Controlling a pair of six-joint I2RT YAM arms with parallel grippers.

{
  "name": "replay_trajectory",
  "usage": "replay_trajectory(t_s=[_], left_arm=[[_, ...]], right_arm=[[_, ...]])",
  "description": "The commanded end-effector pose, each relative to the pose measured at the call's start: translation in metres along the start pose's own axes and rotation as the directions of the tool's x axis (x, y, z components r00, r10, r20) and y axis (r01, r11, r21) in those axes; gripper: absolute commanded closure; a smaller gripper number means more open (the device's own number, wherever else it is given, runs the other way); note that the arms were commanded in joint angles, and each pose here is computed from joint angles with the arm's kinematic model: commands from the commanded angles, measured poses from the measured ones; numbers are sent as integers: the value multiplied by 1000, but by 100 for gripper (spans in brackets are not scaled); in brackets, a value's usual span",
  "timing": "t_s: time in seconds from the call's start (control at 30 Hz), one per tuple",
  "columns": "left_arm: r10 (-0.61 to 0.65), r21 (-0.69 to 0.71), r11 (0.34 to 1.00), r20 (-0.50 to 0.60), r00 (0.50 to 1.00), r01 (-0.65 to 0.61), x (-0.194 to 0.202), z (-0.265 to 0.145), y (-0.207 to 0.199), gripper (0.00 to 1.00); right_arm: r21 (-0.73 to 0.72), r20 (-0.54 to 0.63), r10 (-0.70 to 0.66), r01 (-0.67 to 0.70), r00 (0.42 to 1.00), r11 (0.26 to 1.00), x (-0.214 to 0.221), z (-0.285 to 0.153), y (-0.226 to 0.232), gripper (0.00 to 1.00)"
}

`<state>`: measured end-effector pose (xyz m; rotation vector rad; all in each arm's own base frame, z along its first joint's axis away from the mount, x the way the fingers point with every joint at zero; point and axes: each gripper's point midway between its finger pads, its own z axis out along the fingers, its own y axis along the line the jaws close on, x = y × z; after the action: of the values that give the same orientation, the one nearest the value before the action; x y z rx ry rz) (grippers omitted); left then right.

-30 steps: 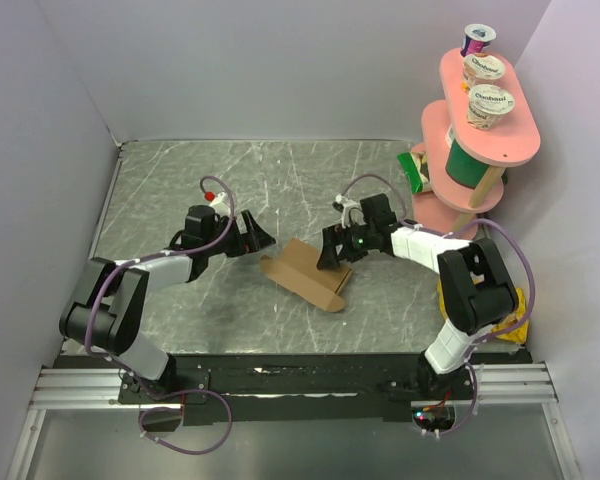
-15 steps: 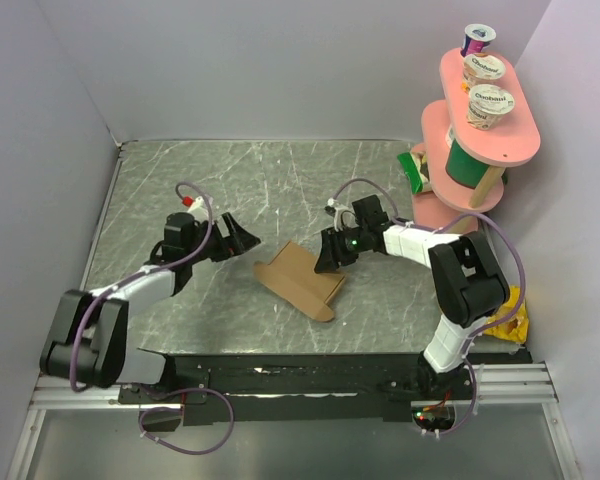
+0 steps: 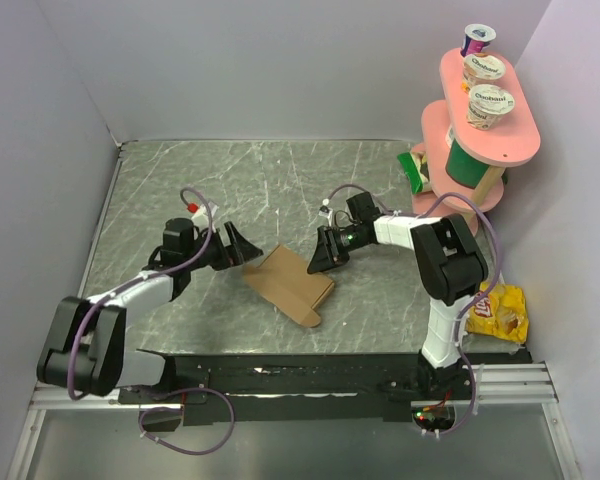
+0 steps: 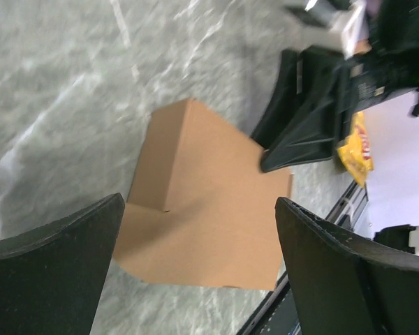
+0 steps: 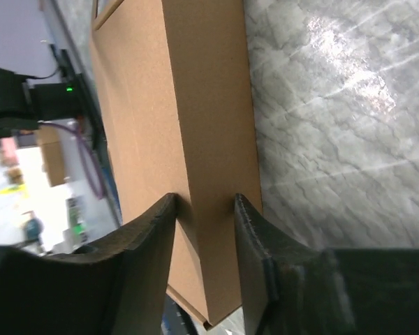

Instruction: Fold the paper box

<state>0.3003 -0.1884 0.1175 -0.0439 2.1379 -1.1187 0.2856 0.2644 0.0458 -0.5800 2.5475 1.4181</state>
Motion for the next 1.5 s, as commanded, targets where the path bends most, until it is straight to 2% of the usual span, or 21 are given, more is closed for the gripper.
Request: replay_trajectory(t_s=[0.0, 0.3, 0.43, 0.67, 0.8, 0.93, 0.97, 1.03, 1.2, 1.3, 1.33, 1.4, 1.43, 1.47], left_arm=[[37, 19, 999, 0, 999, -37, -9, 8, -1, 4], [-34, 72, 997, -73, 997, 39, 3, 34, 10, 4], [-54, 61, 996, -105, 993, 61, 5, 43, 17, 4], [-139, 139, 977, -155, 978, 161, 15, 52, 10, 1], [-180, 138, 967, -221, 959, 213, 32, 60, 12, 8], [-211, 150, 956, -236, 948, 250, 40, 59, 12, 15], [-230, 183, 945, -216, 949, 270, 33, 60, 5, 18], [-275, 206, 922, -244, 930, 327, 37, 61, -1, 26], [-290, 244, 903, -261, 921, 353, 38, 65, -9, 44], [-326, 220, 897, -261, 909, 384, 36, 65, -9, 48], [-339, 216, 892, -265, 903, 398, 36, 64, -11, 49], [-353, 209, 888, -259, 899, 409, 30, 61, -15, 49], [-374, 178, 886, -273, 886, 429, 33, 59, -14, 48], [-382, 154, 888, -276, 882, 433, 33, 58, -13, 48]], right_arm=[[10, -61, 80, -80, 995, 997, 11, 9, -14, 60], [-13, -48, 169, -169, 985, 985, 9, 6, -30, 71], [-10, -44, 181, -181, 983, 983, 8, 3, -35, 72], [2, -50, 199, -199, 979, 980, 7, 2, -41, 74], [9, -46, 201, -201, 979, 980, 3, 1, -43, 74], [16, -42, 195, -194, 980, 981, 1, 0, -44, 74], [20, -44, 198, -198, 979, 980, 1, 1, -46, 73], [24, -46, 194, -193, 980, 981, 1, 2, -47, 73], [61, -26, 167, -166, 986, 984, -3, -3, -48, 68], [99, -1, 136, -135, 991, 986, -10, -9, -46, 51], [120, 13, 124, -125, 992, 985, -13, -13, -46, 29], [147, 68, 54, -64, 996, 987, -27, -25, -33, 8], [161, 94, 22, -37, 995, 986, -31, -31, -27, 1], [210, 141, -44, 13, 989, 978, -38, -45, -15, 0]])
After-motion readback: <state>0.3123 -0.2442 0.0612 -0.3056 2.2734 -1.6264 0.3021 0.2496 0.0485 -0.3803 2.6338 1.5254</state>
